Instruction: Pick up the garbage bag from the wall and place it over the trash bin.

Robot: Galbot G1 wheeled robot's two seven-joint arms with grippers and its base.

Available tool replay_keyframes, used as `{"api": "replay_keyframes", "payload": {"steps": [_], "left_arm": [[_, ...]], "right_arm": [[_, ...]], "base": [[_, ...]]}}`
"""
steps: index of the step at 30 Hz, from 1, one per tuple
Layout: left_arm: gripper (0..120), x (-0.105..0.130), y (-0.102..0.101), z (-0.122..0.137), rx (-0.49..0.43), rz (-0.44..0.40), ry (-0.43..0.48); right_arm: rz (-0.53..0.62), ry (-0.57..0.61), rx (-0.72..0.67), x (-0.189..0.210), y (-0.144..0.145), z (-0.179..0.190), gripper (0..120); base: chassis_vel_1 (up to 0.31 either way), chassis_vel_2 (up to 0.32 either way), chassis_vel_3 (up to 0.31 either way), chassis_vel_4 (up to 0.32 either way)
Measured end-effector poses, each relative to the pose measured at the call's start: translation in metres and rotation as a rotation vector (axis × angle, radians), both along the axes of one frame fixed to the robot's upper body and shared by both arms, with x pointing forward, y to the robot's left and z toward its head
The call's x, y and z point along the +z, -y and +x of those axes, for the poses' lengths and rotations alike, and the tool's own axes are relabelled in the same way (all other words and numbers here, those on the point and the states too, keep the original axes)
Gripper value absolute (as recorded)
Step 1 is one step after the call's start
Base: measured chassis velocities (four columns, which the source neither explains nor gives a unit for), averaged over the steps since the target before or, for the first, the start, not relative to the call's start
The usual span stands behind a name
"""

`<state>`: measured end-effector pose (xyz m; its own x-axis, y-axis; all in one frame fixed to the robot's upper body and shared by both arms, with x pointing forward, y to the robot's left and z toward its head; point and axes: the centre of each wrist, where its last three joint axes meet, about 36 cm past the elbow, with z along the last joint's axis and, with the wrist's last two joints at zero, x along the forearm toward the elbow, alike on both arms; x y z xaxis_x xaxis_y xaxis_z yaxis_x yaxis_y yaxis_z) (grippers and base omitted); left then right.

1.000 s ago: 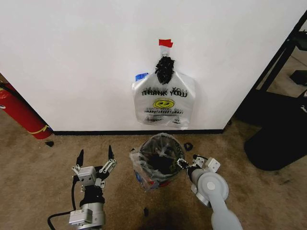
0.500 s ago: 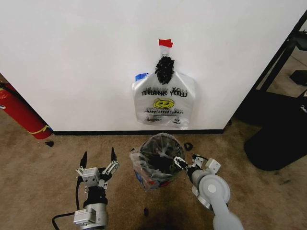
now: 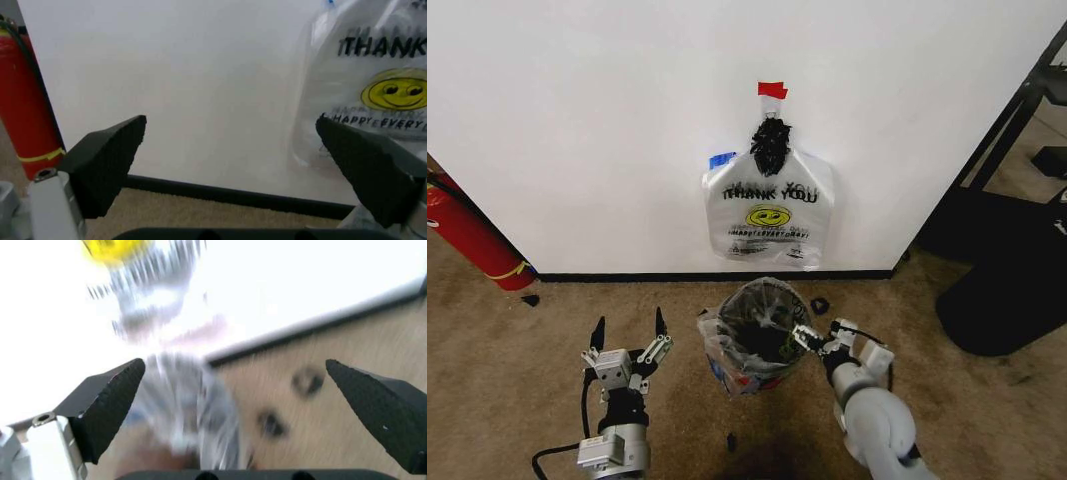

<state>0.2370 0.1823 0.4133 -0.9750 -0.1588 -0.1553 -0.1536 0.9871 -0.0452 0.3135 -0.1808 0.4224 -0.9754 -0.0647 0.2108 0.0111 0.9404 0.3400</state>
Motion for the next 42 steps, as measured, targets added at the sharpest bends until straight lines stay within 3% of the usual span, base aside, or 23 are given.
{"api": "replay_keyframes", "payload": {"steps": [3, 9, 16, 24, 42], "left_arm": [[100, -0.002, 0.001, 0.001, 0.007, 0.001, -0.002], [100, -0.006, 0.002, 0.006, -0.012, 0.027, 0.053], [100, -0.013, -0.001, -0.002, -0.060, 0.071, 0.106], [100, -0.017, -0.004, -0.008, -0.066, 0.087, 0.107], [100, -0.013, -0.002, -0.009, -0.058, 0.094, 0.119]], "right_arm": [[-0.043, 0.070, -0.018, 0.004, 0.003, -0.010, 100], [-0.214, 0.350, -0.086, -0.002, 0.018, -0.064, 100], [-0.303, 0.480, -0.108, 0.006, 0.023, -0.109, 100], [-0.314, 0.506, -0.128, 0.026, 0.018, -0.131, 100], [-0.303, 0.475, -0.131, 0.017, 0.018, -0.131, 100]], "base": [[0.000, 0.000, 0.000, 0.000], [0.000, 0.000, 0.000, 0.000], [0.000, 0.000, 0.000, 0.000], [0.000, 0.000, 0.000, 0.000], [0.000, 0.000, 0.000, 0.000]]}}
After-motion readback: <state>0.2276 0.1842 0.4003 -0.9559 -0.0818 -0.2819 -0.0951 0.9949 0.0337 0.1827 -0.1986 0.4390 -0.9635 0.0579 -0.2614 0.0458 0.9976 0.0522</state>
